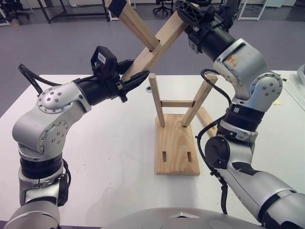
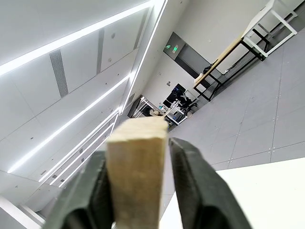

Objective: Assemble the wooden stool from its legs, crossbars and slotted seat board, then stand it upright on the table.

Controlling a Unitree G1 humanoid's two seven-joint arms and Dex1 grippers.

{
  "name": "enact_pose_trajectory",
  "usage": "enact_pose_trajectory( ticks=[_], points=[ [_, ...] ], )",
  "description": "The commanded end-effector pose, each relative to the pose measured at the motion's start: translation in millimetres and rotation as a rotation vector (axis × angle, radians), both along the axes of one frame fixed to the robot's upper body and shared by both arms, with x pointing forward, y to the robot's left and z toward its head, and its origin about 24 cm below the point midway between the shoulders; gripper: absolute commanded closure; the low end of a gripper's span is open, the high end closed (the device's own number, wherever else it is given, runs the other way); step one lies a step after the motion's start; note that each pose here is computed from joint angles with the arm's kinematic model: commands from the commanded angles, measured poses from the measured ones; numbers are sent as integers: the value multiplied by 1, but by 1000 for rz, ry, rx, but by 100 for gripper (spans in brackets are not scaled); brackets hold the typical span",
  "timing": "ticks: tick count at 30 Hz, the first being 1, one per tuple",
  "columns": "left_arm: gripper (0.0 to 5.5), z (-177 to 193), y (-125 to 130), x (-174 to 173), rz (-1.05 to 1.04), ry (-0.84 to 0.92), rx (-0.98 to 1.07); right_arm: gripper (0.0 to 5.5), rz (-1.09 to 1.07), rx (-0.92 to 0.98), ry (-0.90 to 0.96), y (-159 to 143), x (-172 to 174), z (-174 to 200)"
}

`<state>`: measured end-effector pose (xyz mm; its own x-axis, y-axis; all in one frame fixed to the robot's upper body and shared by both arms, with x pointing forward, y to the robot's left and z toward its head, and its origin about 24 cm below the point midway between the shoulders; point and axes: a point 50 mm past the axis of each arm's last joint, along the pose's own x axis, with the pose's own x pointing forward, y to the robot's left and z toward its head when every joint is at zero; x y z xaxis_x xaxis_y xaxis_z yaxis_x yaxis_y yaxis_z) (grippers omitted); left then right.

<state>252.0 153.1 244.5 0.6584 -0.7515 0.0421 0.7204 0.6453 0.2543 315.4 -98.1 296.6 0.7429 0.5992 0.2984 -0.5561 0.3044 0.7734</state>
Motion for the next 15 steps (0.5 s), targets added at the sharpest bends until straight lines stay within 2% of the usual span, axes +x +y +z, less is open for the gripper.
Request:
enact_pose_trajectory(
  ticks=[1, 8, 9, 15],
  points=[
    [344, 0, 2, -1, -2, -10, 26, 440, -1, -3, 1, -1, -3, 0],
    [347, -3, 1, -1, -23, -11, 62, 447, -48, 46, -19, -8, -6, 5],
    [309, -4, 1, 0, -20, -13, 66, 447, -68, 63, -15, -11, -7, 3],
    [205, -4, 13, -9, -17, -9, 54, 447, -186, 103, -21, -37, -32, 6]
  ],
)
